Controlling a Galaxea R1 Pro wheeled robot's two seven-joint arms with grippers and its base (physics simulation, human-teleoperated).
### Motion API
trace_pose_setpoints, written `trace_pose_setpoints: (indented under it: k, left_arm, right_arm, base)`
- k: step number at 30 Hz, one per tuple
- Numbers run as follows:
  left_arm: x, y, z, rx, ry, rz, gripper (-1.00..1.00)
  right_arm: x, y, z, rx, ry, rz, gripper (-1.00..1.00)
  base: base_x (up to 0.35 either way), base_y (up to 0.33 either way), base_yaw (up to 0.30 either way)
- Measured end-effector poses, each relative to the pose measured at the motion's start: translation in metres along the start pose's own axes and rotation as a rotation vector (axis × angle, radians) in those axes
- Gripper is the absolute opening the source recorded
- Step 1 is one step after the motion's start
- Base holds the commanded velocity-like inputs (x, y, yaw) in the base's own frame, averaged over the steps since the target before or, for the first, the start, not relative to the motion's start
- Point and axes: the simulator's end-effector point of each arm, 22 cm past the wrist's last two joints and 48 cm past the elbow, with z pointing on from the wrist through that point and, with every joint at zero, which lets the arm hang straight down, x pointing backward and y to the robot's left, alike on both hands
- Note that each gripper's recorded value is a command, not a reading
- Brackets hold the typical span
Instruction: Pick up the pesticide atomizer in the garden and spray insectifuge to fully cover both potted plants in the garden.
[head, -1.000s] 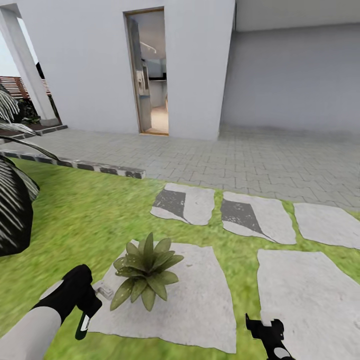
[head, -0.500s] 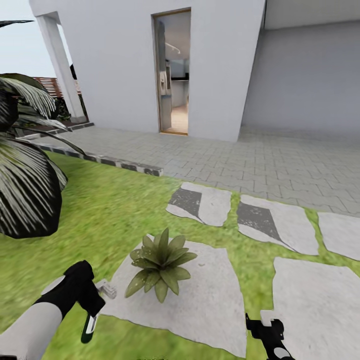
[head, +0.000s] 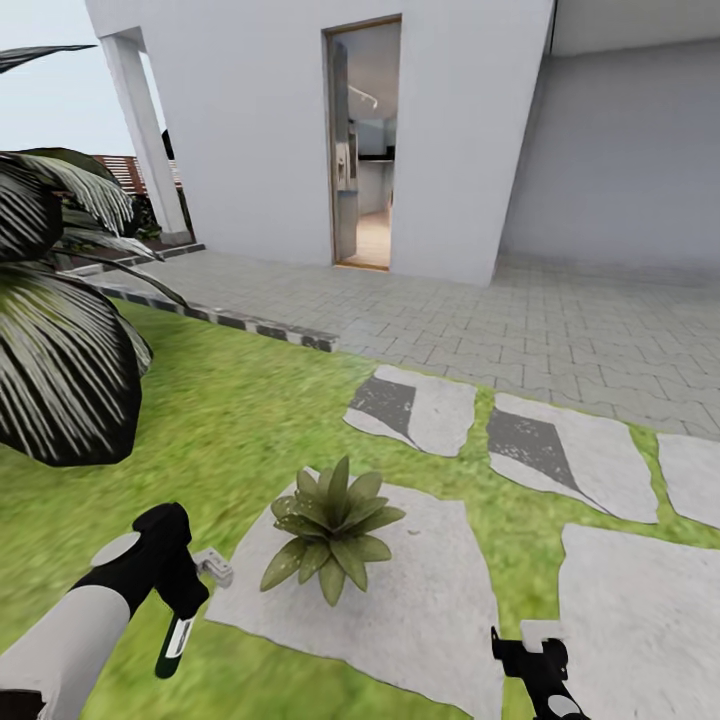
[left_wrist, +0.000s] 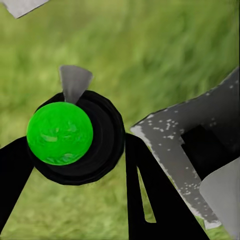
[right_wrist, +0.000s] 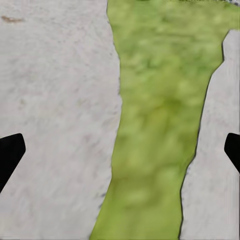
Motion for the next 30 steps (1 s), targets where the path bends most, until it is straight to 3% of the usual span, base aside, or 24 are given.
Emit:
trace_pose_setpoints:
  k: [15, 25, 30]
  left_arm:
    - [-0.005, -0.004, -0.001, 0.003, -0.009, 0.005, -1.0]
    - [-0.01, -0.002, -0.006, -0.009, -0.024, 0.01, -1.0]
    - [-0.014, -0.002, -0.01, -0.016, -0.028, -0.02, -1.0]
  right_arm:
    - [0.0, 0.0, 0.0, 0.001, 0.0, 0.0, 1.0]
    - [0.0, 0.0, 0.0, 0.0, 0.0, 0.0, 1.0]
    - [0.0, 0.0, 0.0, 0.0, 0.001, 0.0, 1.0]
  base:
    - [0.22, -0.144, 0.135]
    - [-0.069, -0.257, 0.053]
    - [-0.225, -0.205, 0.255]
